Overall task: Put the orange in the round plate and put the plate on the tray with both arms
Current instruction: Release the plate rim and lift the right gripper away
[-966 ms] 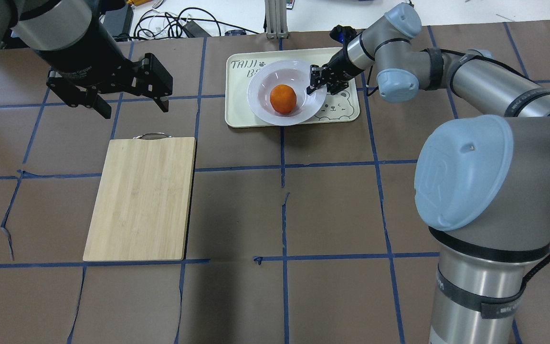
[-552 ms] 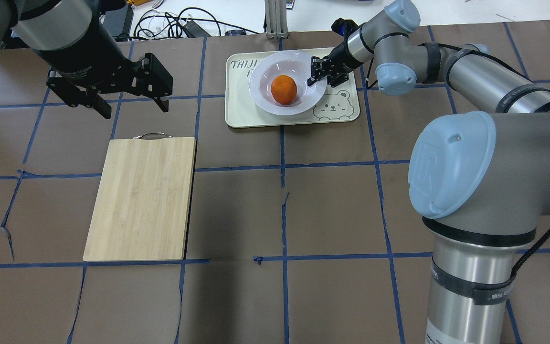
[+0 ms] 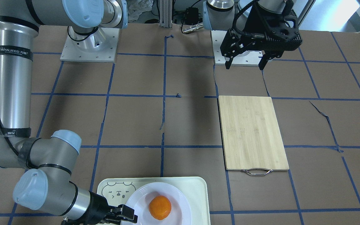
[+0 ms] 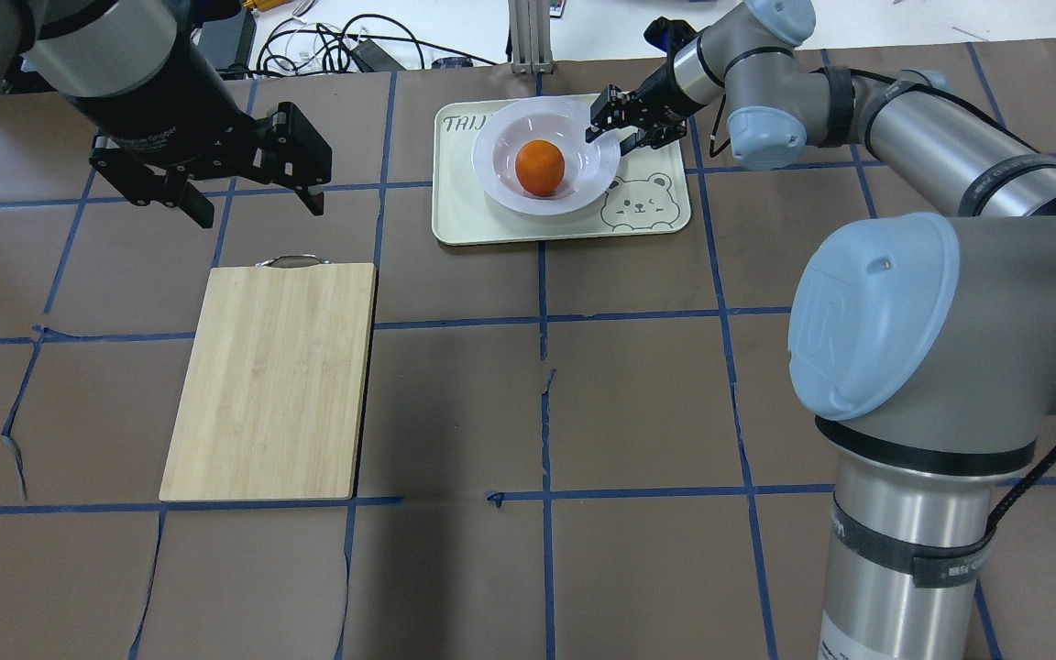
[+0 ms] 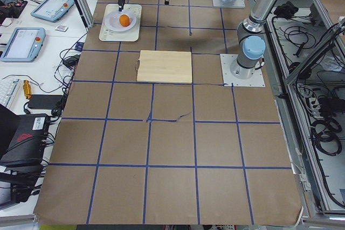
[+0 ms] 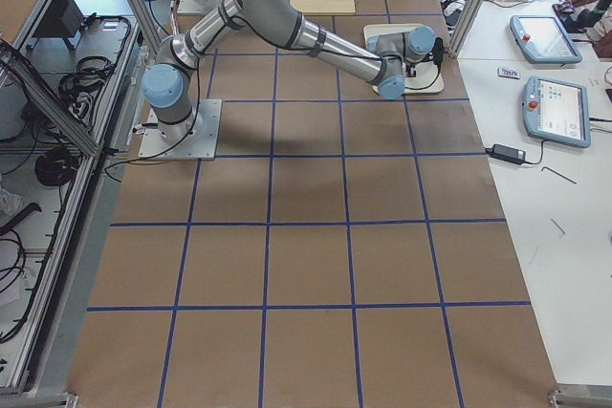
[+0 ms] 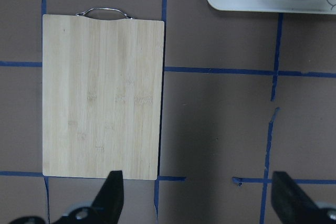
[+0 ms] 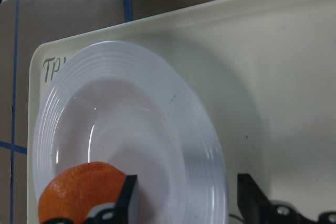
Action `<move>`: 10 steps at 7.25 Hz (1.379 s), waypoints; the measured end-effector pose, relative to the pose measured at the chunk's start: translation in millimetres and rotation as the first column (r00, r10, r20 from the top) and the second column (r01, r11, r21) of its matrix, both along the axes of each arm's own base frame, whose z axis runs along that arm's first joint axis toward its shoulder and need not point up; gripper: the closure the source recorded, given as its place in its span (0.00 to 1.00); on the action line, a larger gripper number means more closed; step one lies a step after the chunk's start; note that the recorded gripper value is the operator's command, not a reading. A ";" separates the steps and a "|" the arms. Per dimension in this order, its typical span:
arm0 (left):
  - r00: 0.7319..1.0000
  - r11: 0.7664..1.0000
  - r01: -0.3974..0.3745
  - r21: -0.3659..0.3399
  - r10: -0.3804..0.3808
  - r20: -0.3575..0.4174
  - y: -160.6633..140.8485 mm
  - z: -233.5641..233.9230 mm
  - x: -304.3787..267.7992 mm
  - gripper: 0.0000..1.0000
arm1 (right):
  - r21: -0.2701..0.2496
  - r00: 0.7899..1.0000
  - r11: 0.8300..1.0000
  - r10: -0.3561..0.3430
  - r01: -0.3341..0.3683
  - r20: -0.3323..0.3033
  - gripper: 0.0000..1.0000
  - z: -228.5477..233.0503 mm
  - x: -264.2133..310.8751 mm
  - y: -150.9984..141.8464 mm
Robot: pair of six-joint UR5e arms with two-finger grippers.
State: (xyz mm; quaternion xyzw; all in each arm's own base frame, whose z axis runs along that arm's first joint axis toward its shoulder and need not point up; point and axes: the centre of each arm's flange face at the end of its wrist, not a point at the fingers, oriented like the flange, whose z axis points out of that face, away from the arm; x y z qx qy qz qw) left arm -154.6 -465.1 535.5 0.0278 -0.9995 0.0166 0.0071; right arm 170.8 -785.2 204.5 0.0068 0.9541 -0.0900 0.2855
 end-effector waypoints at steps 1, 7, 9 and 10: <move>1.000 1.000 0.000 0.000 0.000 0.000 0.0 0.1 0.0 0.00 | 0.025 0.999 1.000 -0.014 0.015 -0.044 0.00 32.4 -4.8 8.0; 1.000 1.000 0.000 0.001 0.000 0.000 0.0 -0.4 0.0 0.00 | 0.200 0.909 0.976 0.009 0.082 -0.418 0.00 196.7 -34.3 162.1; 1.000 1.000 0.000 0.001 0.000 0.001 -0.1 -0.7 0.3 0.00 | 0.205 0.887 0.975 0.024 0.080 -0.461 0.00 209.8 -36.8 234.1; 1.000 1.000 -0.001 0.002 0.001 0.000 -0.3 -1.0 0.1 0.00 | 0.209 0.879 0.975 0.033 0.077 -0.475 0.00 221.3 -38.0 261.8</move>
